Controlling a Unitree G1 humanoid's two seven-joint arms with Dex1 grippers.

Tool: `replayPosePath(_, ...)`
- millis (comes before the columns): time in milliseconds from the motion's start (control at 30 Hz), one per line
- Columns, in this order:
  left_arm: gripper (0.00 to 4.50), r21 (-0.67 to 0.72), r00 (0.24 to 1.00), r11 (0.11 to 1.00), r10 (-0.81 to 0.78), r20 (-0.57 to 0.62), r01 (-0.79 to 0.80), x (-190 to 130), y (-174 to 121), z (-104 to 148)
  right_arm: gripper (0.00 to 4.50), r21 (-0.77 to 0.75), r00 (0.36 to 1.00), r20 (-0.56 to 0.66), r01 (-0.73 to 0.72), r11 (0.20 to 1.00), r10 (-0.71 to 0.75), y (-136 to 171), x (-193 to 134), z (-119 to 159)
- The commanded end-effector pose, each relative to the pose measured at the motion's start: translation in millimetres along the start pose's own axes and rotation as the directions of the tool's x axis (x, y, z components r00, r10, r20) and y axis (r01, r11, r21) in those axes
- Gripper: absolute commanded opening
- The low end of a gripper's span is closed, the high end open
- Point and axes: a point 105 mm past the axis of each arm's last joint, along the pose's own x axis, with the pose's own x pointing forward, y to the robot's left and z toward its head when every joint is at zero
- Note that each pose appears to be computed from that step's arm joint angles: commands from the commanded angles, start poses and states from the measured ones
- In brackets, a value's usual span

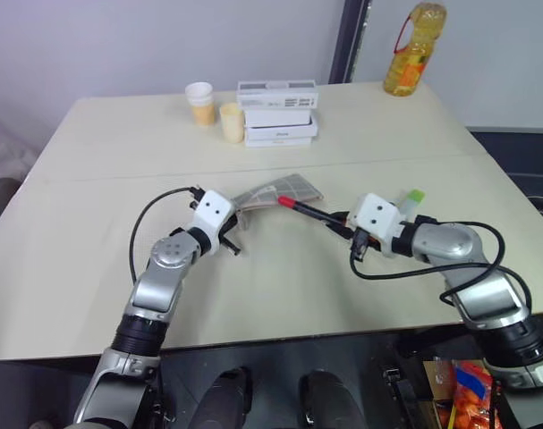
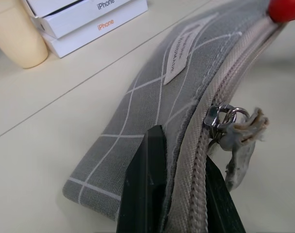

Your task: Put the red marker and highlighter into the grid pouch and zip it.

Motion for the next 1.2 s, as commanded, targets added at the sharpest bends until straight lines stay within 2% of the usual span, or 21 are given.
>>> replayPosePath(33, 0.0, 0.021, 0.999, 1.0, 0.003, 0.043, -0.004, 0.0, 2.2, 11.7, 0.38, -0.045, 0.998, 0.046, 0.035, 0.998, -0.033, -7.4, -8.3, 14.7)
replayPosePath(600, 0.0, 0.049, 0.998, 0.998, -0.035, 0.049, 0.033, -2.2, -6.1, 11.3, 0.38, -0.081, 0.998, -0.009, 0.066, 0.995, -0.067, -16.5, -7.0, 4.9)
replayPosePath(867, 0.0, 0.145, 0.982, 0.977, -0.171, 0.075, 0.159, -5.0, -26.1, 18.8, 0.38, -0.265, 0.997, -0.067, 0.014, 0.964, -0.033, -11.4, 3.5, 12.5)
replayPosePath(1033, 0.0, 0.206, 0.949, 0.937, -0.305, 0.079, 0.284, -7.9, -50.0, 23.0, 0.38, -0.441, 0.993, -0.116, -0.074, 0.894, 0.025, 3.6, 22.1, 20.4)
replayPosePath(1200, 0.0, 0.195, 0.948, 0.935, -0.312, 0.064, 0.295, -7.9, -50.5, 21.0, 0.38, -0.455, 0.993, -0.109, -0.085, 0.887, 0.039, 8.9, 31.4, 23.6)
